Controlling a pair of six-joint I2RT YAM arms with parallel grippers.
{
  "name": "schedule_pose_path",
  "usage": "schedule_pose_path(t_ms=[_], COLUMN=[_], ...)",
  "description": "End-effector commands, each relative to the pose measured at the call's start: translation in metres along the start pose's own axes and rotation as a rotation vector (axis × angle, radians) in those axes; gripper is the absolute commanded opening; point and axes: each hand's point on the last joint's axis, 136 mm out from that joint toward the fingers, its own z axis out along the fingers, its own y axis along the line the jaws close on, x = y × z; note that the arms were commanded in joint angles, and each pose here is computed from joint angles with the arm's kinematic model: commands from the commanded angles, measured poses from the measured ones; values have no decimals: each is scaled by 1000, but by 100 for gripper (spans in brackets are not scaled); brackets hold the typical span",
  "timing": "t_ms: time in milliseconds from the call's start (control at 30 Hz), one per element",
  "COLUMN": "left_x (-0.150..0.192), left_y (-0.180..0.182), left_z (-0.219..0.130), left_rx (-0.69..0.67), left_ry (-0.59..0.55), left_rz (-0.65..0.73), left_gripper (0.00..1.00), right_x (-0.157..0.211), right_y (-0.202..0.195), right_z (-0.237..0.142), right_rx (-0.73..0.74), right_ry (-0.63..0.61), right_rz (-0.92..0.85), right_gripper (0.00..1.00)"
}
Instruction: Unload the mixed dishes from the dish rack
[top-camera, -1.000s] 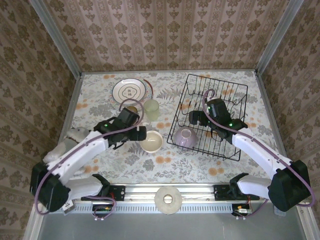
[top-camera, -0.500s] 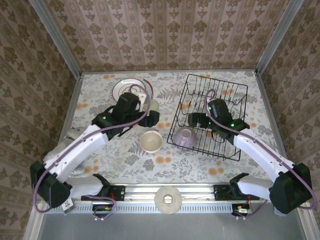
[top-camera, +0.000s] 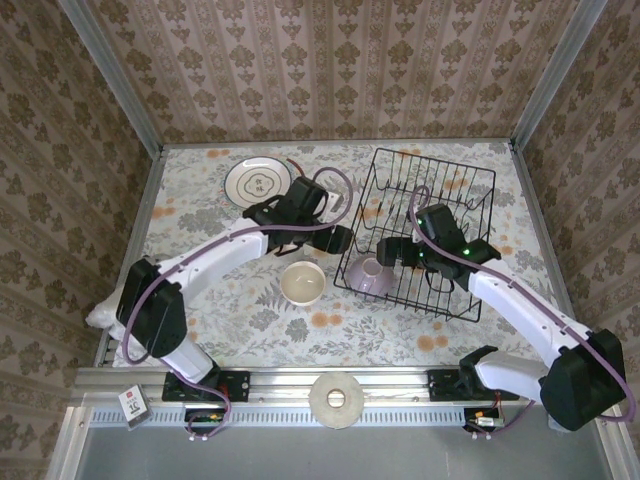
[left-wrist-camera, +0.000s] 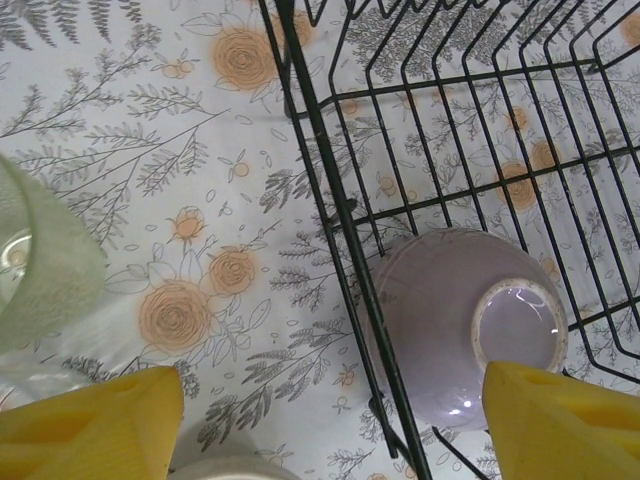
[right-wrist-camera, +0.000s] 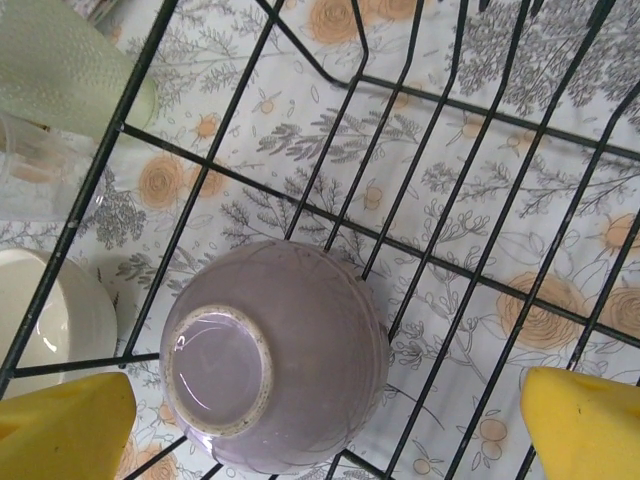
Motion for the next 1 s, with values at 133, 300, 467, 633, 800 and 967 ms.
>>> schedule_pose_path(t_ms=[133,300,467,633,800,967], left_x=[-12,-12,-10,-5,-2,1], left_y=[-6,-11,-11,-6,-2,0], left_z=[12,26,42,54,63,71], left_rx=[-5,17,5,-19,-35,-40], left_ry=[-6,15,48,78,96,107], left_rz=[4,-5,-10,-33,-64,-103], left_gripper=[73,68,61,47,35,10], right_x=[15,20,22,27,33,33], right_y=[5,5,9,5,-3,-23], right_z=[14,24,31,39,45,46], right_rx=[-25,-22,-22,11,62,161], right_ry=[84,112,129,158,179,172], right_rz=[1,-7,-21,-40,-45,-25], right_gripper=[100,100,100,100,98,89])
